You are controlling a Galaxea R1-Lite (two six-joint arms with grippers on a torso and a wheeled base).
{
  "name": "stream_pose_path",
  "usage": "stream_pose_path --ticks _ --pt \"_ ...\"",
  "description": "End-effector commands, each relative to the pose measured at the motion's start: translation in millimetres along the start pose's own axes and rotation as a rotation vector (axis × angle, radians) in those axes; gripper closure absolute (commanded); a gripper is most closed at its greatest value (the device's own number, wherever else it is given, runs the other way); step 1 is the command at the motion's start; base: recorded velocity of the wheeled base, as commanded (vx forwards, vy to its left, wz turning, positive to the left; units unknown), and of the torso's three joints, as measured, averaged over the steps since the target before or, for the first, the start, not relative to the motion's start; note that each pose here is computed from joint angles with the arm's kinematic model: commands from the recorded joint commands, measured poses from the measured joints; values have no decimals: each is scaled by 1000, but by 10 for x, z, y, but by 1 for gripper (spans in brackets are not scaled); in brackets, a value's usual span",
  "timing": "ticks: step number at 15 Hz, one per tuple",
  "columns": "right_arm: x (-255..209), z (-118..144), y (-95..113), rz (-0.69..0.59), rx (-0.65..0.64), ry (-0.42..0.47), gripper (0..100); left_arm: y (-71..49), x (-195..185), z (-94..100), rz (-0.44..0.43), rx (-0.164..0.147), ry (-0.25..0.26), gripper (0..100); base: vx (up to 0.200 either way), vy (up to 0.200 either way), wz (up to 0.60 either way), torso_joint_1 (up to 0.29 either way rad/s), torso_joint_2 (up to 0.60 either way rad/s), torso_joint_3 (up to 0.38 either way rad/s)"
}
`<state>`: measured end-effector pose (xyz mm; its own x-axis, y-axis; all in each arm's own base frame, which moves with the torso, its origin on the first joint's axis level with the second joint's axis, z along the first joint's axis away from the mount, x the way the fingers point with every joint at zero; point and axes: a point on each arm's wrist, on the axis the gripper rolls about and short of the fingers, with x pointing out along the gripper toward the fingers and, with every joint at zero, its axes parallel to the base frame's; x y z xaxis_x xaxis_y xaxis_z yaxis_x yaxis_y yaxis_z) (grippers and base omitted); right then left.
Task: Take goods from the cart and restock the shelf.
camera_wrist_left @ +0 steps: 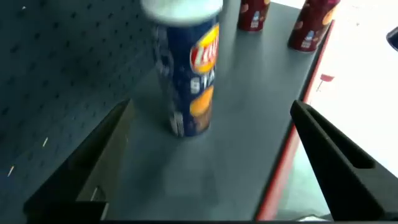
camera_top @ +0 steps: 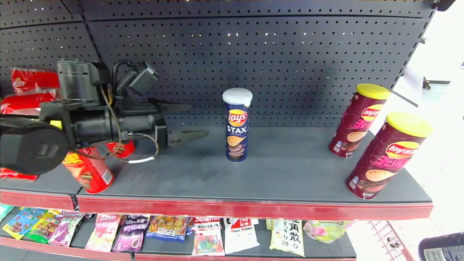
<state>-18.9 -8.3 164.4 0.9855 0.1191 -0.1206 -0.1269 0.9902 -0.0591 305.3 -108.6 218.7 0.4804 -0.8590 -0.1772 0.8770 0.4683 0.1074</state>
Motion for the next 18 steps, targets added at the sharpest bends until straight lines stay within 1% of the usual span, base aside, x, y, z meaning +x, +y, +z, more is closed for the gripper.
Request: stream_pose_path --ticks 1,3,7,8,10,13,14,17,18 --pt "-5 -8 0 0 0 -2 100 107 352 -139 -44 -21 24 0 0 0 0 0 0 0" --pt "6 -14 1 3 -2 5 100 195 480 -184 -44 -21 25 0 0 0 0 0 0 0" --pt "8 -30 2 3 -2 8 100 395 689 -152 -16 13 -1 0 0 0 0 0 0 0" --pt "12 -34 3 3 -2 11 100 433 728 -137 -14 17 -9 0 0 0 0 0 0 0" --pt "14 -38 3 2 -3 13 100 442 778 -141 -22 16 -10 0 0 0 0 0 0 0" --pt "20 -40 4 2 -2 17 100 392 863 -155 -44 8 -9 0 0 0 0 0 0 0" --pt "20 -40 4 2 -2 17 100 393 866 -161 -44 7 -7 0 0 0 0 0 0 0" --pt "20 -40 4 2 -2 17 100 477 1011 -141 -46 26 -29 0 0 0 0 0 0 0" --pt "20 -40 4 2 -2 17 100 474 1026 -130 -48 28 -32 0 0 0 0 0 0 0"
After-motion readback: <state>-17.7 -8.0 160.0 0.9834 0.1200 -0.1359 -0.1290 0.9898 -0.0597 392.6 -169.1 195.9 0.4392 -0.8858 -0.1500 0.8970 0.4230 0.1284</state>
